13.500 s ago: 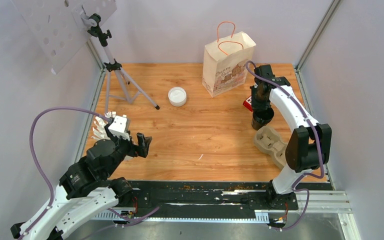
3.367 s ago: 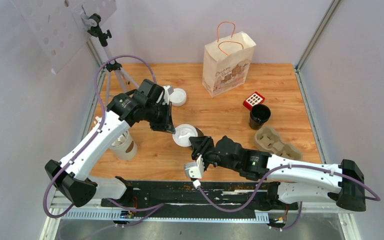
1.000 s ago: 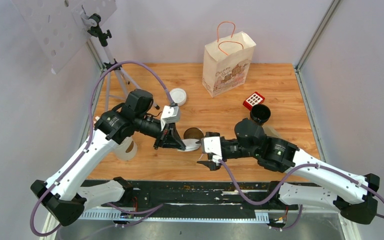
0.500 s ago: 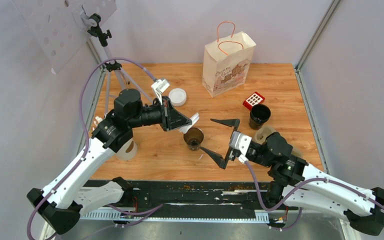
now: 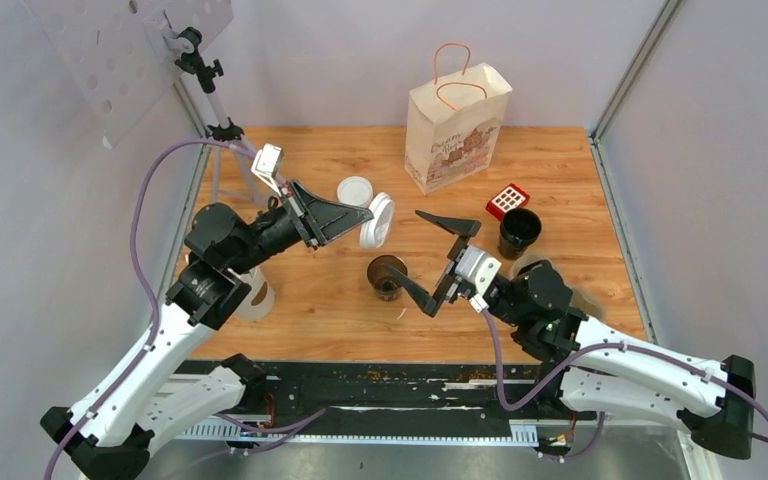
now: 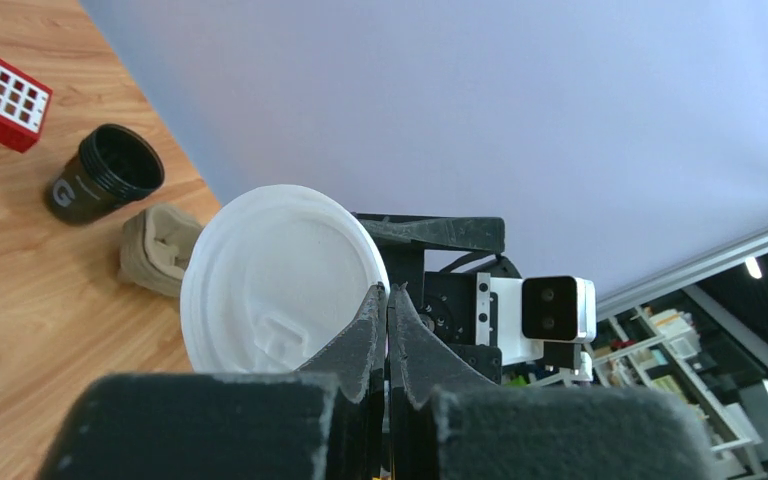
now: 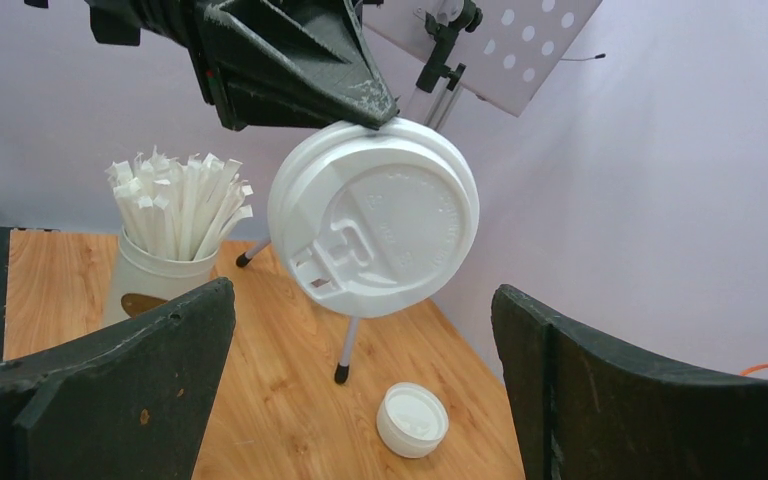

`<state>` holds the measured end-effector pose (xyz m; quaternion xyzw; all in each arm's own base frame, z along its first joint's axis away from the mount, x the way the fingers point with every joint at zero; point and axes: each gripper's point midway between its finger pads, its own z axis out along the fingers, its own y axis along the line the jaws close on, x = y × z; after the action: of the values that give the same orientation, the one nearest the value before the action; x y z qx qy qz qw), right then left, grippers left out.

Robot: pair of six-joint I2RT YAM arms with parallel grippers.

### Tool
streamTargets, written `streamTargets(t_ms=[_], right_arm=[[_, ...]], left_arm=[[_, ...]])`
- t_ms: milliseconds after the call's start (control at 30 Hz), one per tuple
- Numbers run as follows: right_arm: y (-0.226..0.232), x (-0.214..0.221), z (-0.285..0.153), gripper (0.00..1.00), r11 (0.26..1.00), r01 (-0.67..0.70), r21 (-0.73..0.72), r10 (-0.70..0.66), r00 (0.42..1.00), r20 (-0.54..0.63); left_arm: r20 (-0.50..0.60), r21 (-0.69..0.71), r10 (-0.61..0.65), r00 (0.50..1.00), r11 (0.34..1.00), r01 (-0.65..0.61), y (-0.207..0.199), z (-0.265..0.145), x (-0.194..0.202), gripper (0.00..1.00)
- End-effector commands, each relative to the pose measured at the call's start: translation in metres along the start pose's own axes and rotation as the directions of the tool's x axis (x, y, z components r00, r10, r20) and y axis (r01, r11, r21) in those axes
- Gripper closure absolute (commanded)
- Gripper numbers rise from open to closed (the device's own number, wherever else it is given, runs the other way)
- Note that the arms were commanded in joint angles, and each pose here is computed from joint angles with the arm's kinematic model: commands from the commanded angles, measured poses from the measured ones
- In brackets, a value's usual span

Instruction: Pack the takeout coffee

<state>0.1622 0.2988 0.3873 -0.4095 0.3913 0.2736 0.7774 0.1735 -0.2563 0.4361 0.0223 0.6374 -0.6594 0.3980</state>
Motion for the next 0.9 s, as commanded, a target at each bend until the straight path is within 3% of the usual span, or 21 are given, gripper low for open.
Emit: streamTargets(t_ms=[0, 667, 867], right_arm=[[-0.013, -0.028, 0.006, 0.00, 0.998, -0.034, 0.047, 0.029, 0.995, 0.099], [-0.005, -0.011, 0.024, 0.04, 0.998, -0.055, 0.025, 0.054, 0.998, 0.040], [0.002, -0.008, 0.024, 0.00, 0.998, -0.055, -0.016, 0.056, 0.998, 0.019]], left_arm=[[0.038, 0.046, -0.075, 0.996, 0.996, 0.073, -0.010, 0.000, -0.006, 1.00], [-0.052, 0.068, -0.050, 0.997, 0.996, 0.053, -0.011, -0.003, 0.011, 1.00], [-0.083, 0.083, -0.041, 0.996, 0.995, 0.048, -0.015, -0.004, 0.015, 1.00]])
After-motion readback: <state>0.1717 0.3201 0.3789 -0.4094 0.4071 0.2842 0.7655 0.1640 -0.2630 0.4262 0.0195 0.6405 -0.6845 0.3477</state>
